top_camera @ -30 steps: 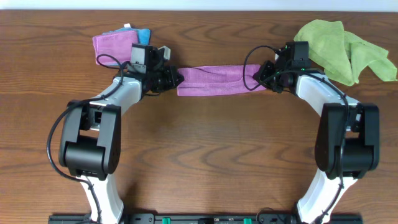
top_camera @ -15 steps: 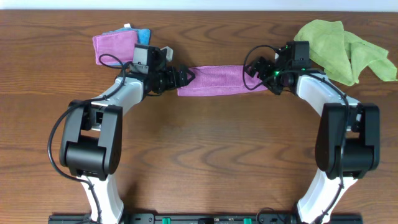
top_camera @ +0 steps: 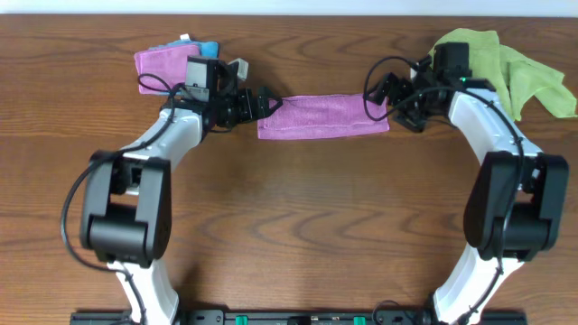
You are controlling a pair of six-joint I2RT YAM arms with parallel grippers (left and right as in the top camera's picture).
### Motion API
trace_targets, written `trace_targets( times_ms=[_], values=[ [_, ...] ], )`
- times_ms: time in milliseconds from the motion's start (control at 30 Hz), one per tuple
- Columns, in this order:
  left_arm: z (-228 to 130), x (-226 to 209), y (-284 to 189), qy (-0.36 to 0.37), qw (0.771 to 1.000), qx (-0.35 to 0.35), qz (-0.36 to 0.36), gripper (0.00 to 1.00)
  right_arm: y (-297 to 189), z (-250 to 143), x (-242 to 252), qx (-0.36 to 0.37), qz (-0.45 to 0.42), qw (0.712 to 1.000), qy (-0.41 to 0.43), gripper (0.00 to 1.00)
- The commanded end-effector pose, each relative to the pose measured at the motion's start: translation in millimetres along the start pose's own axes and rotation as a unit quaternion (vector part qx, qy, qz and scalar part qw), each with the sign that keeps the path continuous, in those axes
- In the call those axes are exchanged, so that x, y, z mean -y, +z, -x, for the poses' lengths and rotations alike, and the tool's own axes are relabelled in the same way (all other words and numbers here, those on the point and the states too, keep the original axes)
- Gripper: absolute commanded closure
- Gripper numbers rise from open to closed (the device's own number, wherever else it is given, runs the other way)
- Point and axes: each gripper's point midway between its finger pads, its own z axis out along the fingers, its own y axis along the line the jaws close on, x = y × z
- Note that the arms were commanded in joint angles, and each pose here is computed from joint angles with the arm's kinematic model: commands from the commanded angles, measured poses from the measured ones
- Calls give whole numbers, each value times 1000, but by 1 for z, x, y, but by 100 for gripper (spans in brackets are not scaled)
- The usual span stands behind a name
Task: Fold the cloth
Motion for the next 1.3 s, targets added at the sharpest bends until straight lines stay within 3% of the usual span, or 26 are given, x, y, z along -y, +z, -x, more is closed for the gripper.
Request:
trace_targets(
  times_ms=[0, 233, 367, 567, 800, 1267],
  values=[
    [23, 33, -35, 77, 996, 40, 8, 4, -30, 10, -23, 18, 6, 998, -57, 1],
    [-13, 67, -69, 116, 993, -7, 22, 5, -94, -14, -10, 17, -106, 986, -129, 2],
    [-33, 65, -83, 138, 986, -27, 92, 4, -133, -30, -10, 30, -145, 972, -184, 1],
    [-64, 61, -67, 148, 981, -60, 108, 5, -130, -55, 7, 39, -146, 971, -187, 2],
    [-39, 50, -47, 162, 981, -9, 104, 5, -102, -76, 28, 15, -133, 975, -179, 1],
    [-27, -5, 2, 29, 999, -17, 36, 4, -103, -75, 33, 13, -142, 971, -189, 1]
  ],
)
